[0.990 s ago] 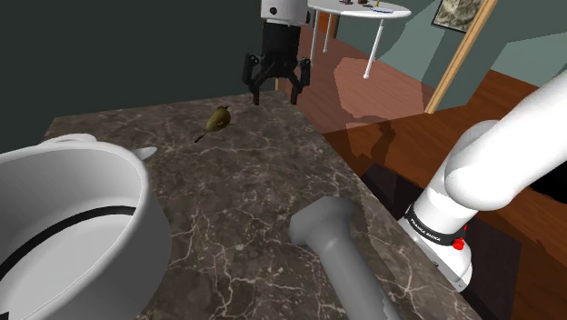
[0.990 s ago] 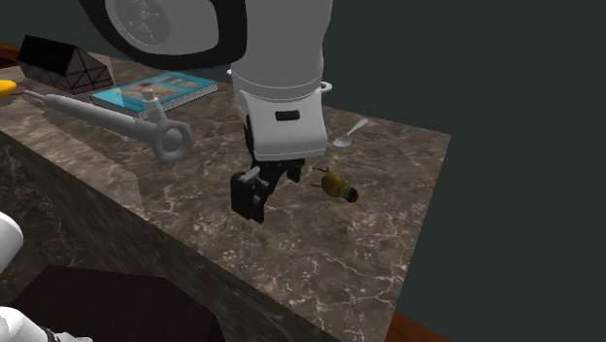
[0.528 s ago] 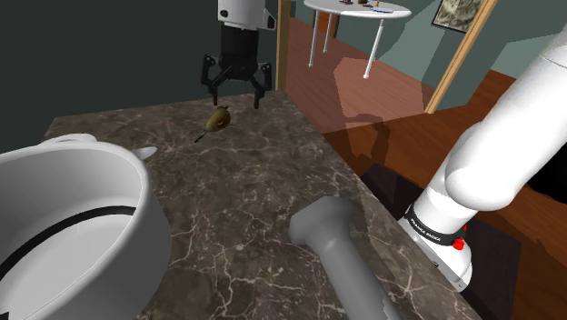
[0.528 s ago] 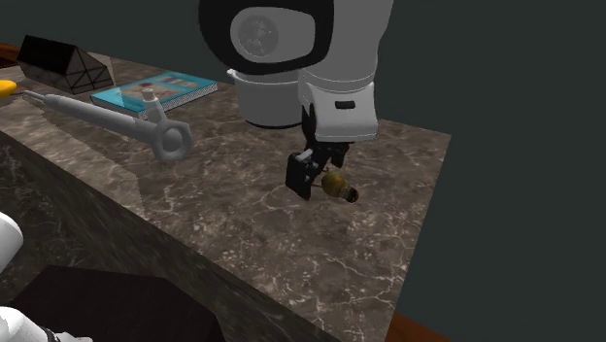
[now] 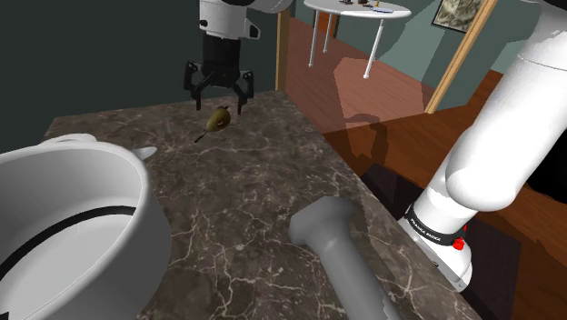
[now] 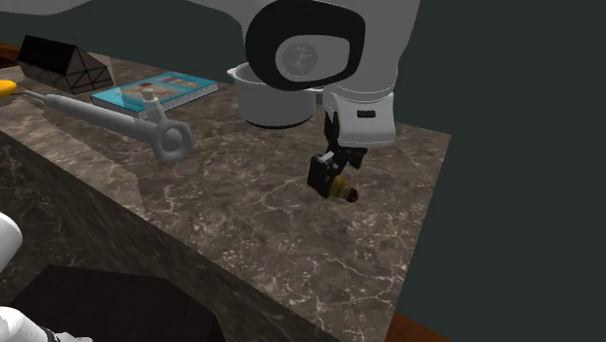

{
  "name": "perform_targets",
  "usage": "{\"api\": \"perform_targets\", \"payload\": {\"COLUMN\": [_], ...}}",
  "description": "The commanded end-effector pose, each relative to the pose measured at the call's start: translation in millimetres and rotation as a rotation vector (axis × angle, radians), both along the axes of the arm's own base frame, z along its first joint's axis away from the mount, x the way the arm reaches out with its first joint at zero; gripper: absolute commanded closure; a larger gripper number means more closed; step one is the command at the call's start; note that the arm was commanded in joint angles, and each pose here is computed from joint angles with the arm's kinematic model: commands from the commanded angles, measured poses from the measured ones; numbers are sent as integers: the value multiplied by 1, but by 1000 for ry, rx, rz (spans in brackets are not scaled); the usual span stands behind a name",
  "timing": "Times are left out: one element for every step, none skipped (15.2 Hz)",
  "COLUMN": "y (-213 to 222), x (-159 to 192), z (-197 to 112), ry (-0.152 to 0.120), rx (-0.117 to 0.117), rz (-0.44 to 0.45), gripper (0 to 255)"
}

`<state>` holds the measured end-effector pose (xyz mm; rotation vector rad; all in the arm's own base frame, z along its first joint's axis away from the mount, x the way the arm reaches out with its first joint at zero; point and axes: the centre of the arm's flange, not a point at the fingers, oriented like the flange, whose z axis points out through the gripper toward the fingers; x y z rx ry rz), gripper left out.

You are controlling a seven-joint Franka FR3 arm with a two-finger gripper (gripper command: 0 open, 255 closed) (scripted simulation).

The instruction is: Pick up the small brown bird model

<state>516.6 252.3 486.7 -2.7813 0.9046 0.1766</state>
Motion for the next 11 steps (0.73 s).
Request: {"api": "perform_targets", "payload": {"y": [0,0,0,0,0,0,0,0,0,0,0], "x": [1,1,1,1,1,1,1,1,1,1,1], "z": [-11,-20,-19,-20,-20,-19,-19,-19,-19,-19,-19], "ry": [0,0,0,0,0,0,0,0,0,0,0], "rx": [0,0,0,0,0,0,0,0,0,0,0], "rz": [0,0,0,0,0,0,0,0,0,0,0], "gripper": [0,0,0,0,255,255,255,255,255,255,255]}}
